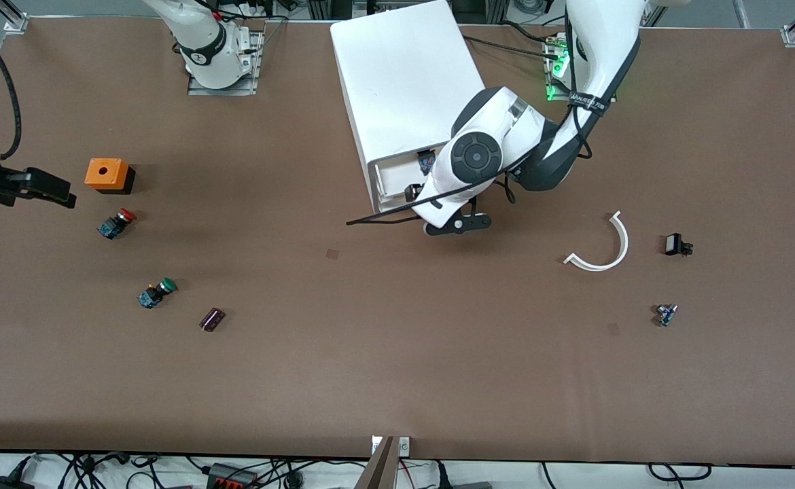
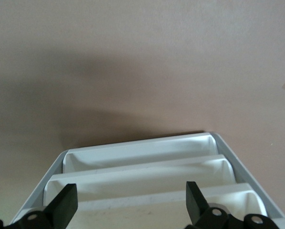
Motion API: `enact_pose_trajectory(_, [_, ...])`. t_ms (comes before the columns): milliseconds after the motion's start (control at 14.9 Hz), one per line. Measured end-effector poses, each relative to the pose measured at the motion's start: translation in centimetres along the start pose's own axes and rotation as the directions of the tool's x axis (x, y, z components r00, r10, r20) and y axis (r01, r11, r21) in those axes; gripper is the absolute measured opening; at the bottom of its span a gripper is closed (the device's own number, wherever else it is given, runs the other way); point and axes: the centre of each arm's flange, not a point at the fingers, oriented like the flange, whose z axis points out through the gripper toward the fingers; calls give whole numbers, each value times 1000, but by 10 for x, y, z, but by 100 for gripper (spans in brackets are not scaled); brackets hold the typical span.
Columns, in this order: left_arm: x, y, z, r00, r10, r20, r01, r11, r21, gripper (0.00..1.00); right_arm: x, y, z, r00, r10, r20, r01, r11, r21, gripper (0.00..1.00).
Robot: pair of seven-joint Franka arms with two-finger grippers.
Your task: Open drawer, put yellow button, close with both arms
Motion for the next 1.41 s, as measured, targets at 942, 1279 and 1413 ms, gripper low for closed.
enact_pose_trajectory(942, [-34, 7, 13, 998, 2, 69, -4, 999, 34, 100, -58, -4, 17, 1000, -11, 7, 11, 1000, -14, 100])
enact_pose_trajectory(1279, [3, -31, -30, 999, -42, -26, 43, 998, 41, 100, -57, -2, 17, 999, -37, 2, 37, 999, -14, 100])
enact_pose_trajectory(1413, [25, -58, -59, 996, -39, -80, 46, 995, 94, 100, -57, -1, 18, 999, -36, 1, 36, 999, -14, 100])
